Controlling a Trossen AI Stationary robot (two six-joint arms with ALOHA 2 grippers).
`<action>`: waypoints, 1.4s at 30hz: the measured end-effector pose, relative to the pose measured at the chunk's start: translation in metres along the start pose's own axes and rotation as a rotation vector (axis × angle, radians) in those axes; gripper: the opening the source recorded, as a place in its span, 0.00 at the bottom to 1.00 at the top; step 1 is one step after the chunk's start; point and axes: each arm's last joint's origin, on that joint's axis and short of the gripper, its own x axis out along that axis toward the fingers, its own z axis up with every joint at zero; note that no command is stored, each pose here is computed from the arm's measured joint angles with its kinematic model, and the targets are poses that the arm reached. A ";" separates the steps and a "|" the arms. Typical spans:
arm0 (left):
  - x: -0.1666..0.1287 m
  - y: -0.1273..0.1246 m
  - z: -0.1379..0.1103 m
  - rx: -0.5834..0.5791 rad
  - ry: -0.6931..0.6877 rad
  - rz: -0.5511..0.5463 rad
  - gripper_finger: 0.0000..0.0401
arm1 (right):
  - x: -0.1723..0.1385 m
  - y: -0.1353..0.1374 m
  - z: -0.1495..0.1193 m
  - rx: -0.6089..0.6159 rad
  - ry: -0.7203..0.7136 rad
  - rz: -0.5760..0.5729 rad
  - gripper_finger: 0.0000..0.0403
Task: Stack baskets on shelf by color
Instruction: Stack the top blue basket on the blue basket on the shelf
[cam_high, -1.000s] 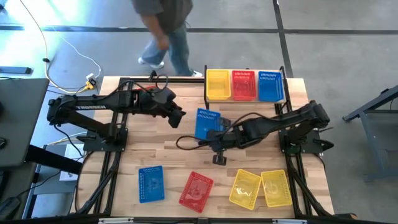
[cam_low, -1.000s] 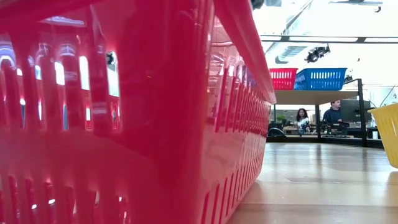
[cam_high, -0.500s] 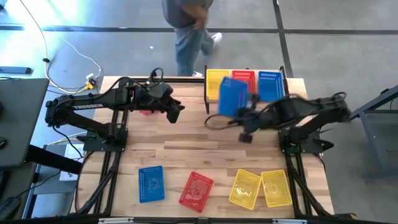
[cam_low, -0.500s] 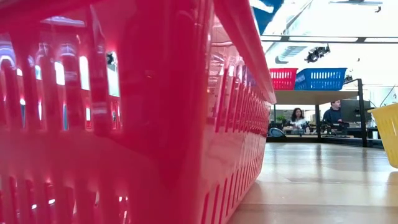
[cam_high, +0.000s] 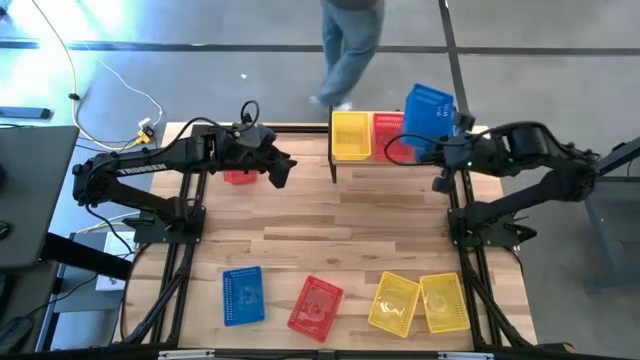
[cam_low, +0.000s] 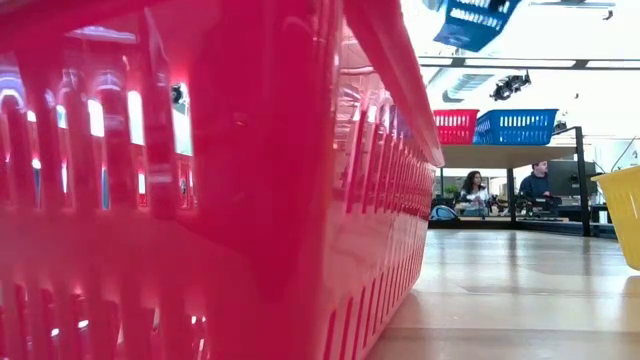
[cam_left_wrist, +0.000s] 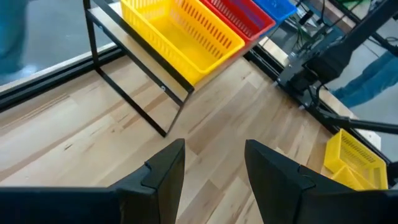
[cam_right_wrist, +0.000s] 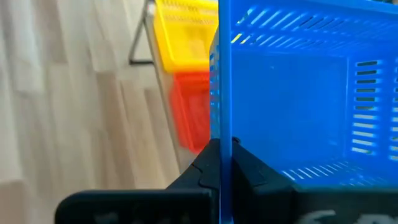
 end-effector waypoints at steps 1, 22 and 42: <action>0.000 0.001 0.001 -0.004 -0.008 0.000 0.39 | 0.001 -0.002 -0.005 -0.013 0.010 -0.008 0.00; 0.002 0.013 0.013 -0.010 -0.066 0.031 0.39 | 0.054 -0.012 -0.068 -0.189 0.238 0.054 0.00; 0.002 0.013 0.013 0.034 -0.067 0.034 0.39 | 0.075 -0.040 -0.084 -0.090 0.270 0.170 0.00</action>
